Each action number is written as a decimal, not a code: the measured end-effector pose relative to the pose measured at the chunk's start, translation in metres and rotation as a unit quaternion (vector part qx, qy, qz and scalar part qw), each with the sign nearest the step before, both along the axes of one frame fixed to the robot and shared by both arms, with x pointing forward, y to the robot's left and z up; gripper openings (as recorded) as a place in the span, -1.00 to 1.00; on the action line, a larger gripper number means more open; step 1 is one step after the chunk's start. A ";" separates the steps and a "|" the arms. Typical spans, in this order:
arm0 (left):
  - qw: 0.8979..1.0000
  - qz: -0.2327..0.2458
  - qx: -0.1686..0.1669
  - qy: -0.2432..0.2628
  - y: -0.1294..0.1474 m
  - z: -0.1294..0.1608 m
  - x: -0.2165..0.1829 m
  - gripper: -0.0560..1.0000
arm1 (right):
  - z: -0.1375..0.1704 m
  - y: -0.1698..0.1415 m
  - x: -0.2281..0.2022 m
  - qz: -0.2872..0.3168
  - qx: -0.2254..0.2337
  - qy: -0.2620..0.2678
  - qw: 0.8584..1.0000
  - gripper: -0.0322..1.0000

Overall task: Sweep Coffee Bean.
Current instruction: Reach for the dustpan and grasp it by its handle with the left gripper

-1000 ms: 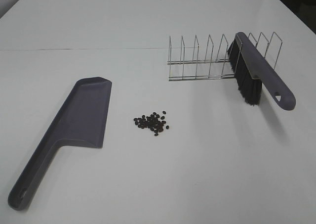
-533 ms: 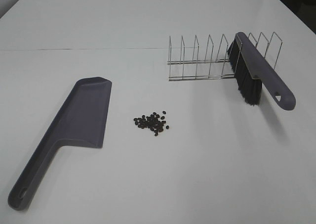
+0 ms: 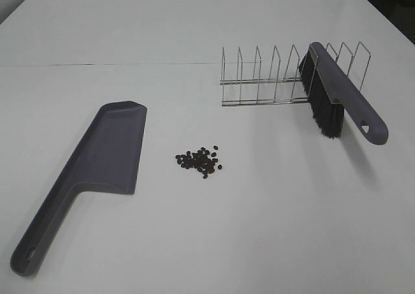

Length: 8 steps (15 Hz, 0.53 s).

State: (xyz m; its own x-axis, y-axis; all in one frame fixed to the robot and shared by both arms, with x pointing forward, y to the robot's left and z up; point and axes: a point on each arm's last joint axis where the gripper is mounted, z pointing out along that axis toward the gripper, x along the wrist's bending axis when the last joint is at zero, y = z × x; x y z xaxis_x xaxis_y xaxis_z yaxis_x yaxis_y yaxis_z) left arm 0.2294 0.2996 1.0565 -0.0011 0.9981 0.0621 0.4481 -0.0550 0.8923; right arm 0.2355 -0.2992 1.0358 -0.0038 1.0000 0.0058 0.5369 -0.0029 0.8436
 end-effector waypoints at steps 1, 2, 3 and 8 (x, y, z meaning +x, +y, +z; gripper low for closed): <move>1.000 0.000 0.000 0.000 0.000 0.000 0.000 0.98 | 0.000 0.000 0.000 0.000 0.000 0.000 1.000 0.96; 1.000 0.000 0.000 0.000 0.000 0.000 0.000 0.98 | 0.000 0.000 0.000 0.000 0.000 0.000 1.000 0.96; 1.000 0.000 0.000 0.000 0.000 0.000 0.000 0.98 | 0.000 0.000 0.000 0.000 0.000 0.000 1.000 0.96; 0.998 0.008 -0.018 0.058 0.000 0.005 0.007 0.98 | 0.000 0.000 0.000 0.000 0.000 0.000 1.000 0.96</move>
